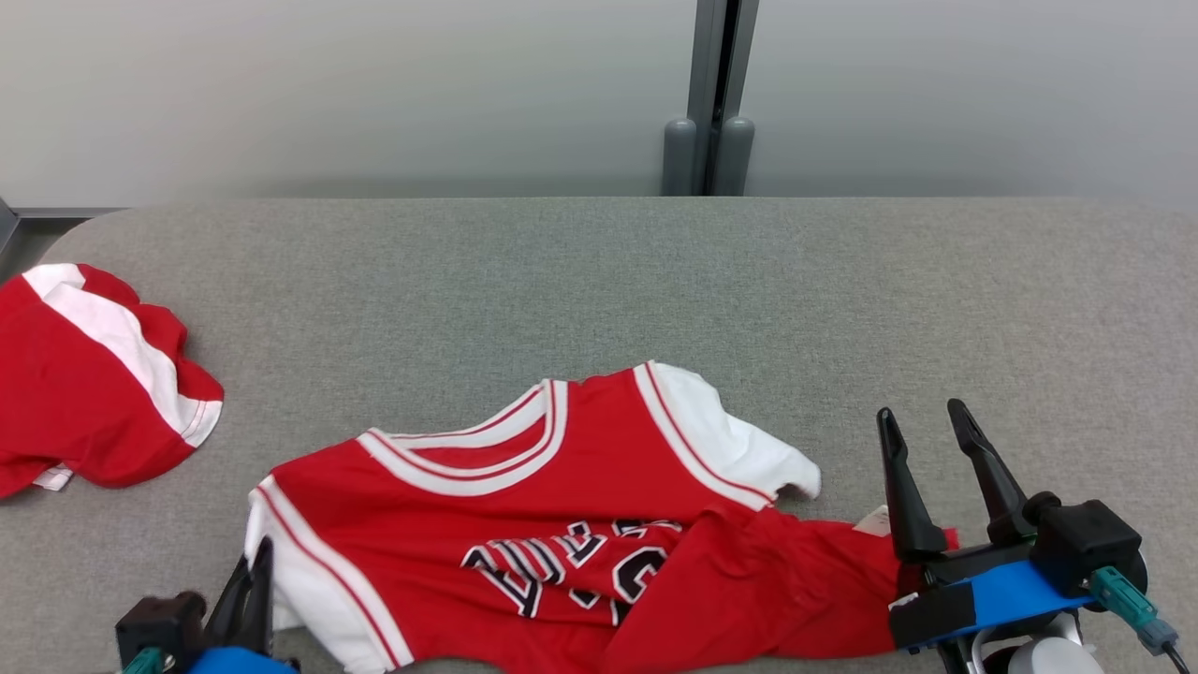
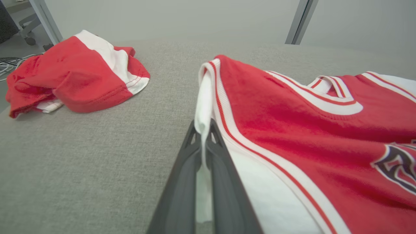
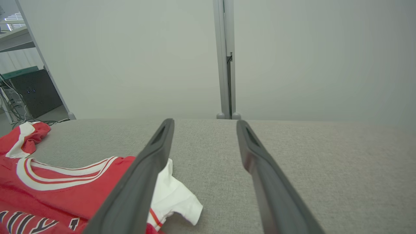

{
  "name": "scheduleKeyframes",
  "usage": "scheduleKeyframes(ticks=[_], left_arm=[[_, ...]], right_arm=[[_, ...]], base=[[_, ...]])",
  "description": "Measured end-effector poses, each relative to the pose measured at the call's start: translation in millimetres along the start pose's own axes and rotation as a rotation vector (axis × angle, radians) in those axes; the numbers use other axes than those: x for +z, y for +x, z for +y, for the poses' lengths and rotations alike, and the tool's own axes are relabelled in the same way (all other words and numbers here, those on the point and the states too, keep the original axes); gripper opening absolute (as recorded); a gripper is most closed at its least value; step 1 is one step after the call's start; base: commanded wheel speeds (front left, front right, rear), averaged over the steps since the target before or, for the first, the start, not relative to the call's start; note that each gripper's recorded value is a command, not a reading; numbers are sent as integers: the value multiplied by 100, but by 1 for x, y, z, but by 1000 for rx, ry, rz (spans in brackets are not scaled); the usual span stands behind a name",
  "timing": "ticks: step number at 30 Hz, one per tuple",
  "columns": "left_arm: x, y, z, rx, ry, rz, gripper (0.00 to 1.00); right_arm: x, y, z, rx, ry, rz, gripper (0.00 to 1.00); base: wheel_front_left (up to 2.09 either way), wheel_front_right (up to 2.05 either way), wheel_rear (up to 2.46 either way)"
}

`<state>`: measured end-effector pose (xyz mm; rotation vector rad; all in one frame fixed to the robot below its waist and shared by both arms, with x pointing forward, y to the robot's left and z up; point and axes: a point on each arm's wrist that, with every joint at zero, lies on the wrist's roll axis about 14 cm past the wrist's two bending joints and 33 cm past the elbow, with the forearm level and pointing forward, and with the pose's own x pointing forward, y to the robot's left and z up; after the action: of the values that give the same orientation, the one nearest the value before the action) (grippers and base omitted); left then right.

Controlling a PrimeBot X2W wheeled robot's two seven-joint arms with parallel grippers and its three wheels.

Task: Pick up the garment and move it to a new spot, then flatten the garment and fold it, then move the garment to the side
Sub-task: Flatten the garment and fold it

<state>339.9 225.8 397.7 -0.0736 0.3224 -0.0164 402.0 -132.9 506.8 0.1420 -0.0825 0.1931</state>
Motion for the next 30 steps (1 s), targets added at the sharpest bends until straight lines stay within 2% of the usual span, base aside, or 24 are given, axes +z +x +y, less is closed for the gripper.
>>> scheduleKeyframes(ticks=[5,6,7,8,13,20,25,30], left_arm=[[-9,-14,11,39,-3,19,0],[-10,-14,11,40,-3,19,31],[-10,-15,12,44,-5,19,82],[-8,-14,11,48,-8,13,100],[46,-2,11,57,31,-151,100],[97,24,-15,-44,88,-286,100],[128,58,-56,-177,115,-352,100],[137,93,-101,-311,140,-353,100]], right_arm=[[-1,-2,2,3,0,5,100],[-2,-3,2,4,0,7,100],[-2,-4,3,5,0,8,100],[-2,-4,3,7,0,8,100],[2,-9,-4,-14,-7,1,100],[-2,-13,-15,-47,-11,13,100],[-3,-13,-25,-76,-16,16,100],[-5,-14,-42,-122,-24,23,100]], base=[[0,0,0],[0,0,0],[0,0,0],[0,0,0],[0,0,0],[0,0,0],[0,0,0],[0,0,0]])
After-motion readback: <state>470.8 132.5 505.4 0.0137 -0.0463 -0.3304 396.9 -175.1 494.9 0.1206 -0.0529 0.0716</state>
